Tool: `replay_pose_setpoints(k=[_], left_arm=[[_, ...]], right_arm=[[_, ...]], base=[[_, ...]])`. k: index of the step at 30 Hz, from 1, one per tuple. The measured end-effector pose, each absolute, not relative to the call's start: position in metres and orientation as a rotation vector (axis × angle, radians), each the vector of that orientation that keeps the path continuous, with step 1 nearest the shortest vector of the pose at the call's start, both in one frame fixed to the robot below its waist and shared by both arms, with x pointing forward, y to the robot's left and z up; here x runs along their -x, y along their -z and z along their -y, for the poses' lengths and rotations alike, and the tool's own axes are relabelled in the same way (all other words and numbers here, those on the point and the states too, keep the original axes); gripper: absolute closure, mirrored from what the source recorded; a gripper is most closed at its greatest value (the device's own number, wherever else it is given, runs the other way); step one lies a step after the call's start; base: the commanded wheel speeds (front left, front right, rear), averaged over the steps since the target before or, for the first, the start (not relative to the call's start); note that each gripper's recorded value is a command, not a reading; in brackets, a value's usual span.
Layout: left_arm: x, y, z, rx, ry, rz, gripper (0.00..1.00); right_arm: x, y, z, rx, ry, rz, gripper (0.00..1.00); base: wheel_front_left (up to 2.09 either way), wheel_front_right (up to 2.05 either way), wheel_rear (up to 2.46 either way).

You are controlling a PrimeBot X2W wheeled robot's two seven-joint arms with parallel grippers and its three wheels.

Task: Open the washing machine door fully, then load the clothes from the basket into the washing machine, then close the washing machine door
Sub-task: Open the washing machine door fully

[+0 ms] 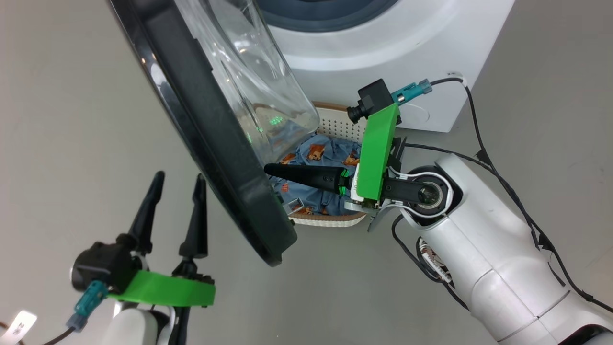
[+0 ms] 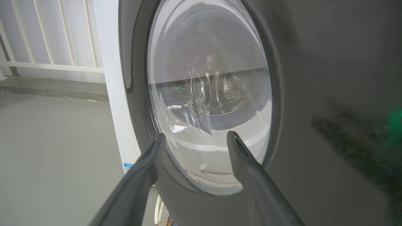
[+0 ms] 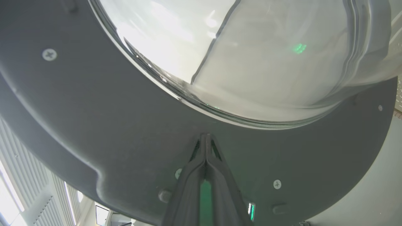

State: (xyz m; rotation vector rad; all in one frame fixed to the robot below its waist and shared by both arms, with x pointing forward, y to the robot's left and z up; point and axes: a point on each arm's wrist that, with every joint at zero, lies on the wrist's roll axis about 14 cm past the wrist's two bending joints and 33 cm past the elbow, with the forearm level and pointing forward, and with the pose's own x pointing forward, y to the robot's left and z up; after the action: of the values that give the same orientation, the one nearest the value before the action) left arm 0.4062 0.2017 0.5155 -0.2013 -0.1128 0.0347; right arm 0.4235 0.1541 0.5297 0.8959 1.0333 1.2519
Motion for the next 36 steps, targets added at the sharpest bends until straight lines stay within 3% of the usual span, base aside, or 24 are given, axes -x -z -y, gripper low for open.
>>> replay_pose_setpoints(k=[23, 30, 33, 34, 36], left_arm=[[-0.385, -0.514, -0.214, 0.187, -0.075, 0.115, 0.00], [-0.381, -0.517, -0.209, 0.189, -0.057, 0.127, 0.00], [-0.378, -0.517, -0.207, 0.193, -0.053, 0.126, 0.00], [-0.377, -0.517, -0.207, 0.194, -0.054, 0.126, 0.00], [-0.377, -0.517, -0.207, 0.195, -0.053, 0.127, 0.00]], right_arm=[[-0.417, -0.553, -0.106, -1.049, -1.093, -0.882, 1.00], [-0.420, -0.558, -0.071, -1.151, -0.979, -0.762, 0.99], [-0.426, -0.567, -0.052, -1.204, -0.923, -0.668, 0.51], [-0.429, -0.571, -0.044, -1.228, -0.899, -0.631, 0.00], [-0.429, -0.574, -0.033, -1.246, -0.870, -0.588, 0.00]], base=[[0.00, 0.00, 0.00], [0.00, 0.00, 0.00], [0.00, 0.00, 0.00], [0.00, 0.00, 0.00], [0.00, 0.00, 0.00]])
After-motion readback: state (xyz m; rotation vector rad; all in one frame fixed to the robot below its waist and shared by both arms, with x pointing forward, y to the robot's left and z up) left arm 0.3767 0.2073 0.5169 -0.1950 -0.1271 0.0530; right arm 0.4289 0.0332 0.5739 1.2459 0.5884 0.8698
